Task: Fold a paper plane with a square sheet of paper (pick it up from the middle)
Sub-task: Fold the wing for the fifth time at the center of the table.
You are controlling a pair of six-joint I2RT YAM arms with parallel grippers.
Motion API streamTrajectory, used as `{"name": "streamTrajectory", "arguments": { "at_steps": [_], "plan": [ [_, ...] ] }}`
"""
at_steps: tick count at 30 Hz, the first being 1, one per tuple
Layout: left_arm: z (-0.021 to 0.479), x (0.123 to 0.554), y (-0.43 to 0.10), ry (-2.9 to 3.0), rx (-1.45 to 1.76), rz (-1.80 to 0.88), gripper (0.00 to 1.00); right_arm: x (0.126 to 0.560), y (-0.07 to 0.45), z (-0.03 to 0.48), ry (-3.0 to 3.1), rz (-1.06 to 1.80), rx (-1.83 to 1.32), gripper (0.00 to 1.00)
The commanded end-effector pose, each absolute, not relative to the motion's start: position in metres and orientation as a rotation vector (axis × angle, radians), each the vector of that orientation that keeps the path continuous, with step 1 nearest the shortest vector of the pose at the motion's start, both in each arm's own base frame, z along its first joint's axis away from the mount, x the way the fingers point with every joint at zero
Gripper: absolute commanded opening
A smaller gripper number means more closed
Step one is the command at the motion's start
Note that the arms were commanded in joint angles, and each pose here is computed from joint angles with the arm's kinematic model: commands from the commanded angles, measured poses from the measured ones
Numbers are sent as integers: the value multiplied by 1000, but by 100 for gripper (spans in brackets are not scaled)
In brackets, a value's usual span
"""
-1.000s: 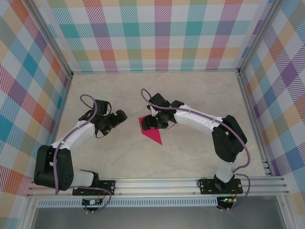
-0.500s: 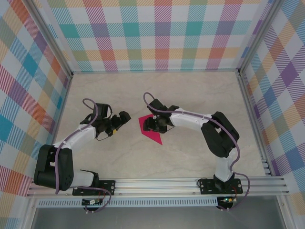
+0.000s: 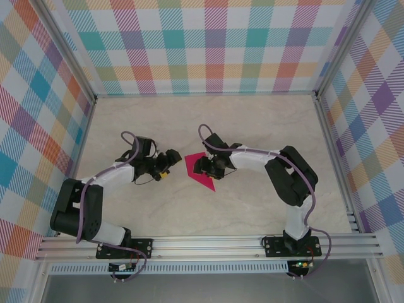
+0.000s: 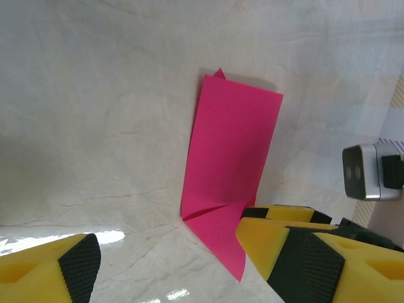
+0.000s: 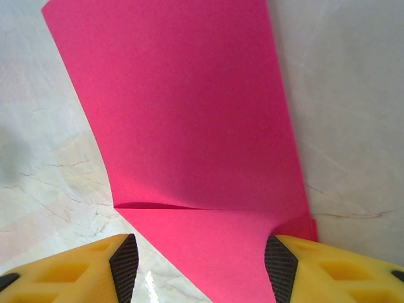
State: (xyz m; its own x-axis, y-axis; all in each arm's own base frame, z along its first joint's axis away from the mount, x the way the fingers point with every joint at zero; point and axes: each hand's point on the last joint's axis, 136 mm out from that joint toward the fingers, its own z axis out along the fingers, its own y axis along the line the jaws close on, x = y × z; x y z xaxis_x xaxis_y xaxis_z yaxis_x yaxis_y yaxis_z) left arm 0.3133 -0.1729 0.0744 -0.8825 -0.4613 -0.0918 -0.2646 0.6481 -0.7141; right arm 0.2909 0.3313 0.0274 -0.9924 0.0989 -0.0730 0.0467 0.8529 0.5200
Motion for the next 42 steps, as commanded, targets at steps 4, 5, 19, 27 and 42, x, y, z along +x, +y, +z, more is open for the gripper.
{"name": "streamTrajectory", "arguments": {
  "at_steps": [4,5,19,27,42],
  "plan": [
    [65,306,-202,2653,-562,-1156,81,286,321,6,2976,934,244,59],
    [63,305,-205,2663,-557,-1157,80,287,320,6,2973,948,256,59],
    [44,303,-237,2757,-543,-1139,69,287,302,-3,2989,1066,411,59],
    [46,306,-243,2756,-530,-1146,56,287,297,-6,2994,1066,424,58],
    [41,312,-247,2765,-515,-1139,45,289,293,-7,2996,1067,435,57]
  ]
}}
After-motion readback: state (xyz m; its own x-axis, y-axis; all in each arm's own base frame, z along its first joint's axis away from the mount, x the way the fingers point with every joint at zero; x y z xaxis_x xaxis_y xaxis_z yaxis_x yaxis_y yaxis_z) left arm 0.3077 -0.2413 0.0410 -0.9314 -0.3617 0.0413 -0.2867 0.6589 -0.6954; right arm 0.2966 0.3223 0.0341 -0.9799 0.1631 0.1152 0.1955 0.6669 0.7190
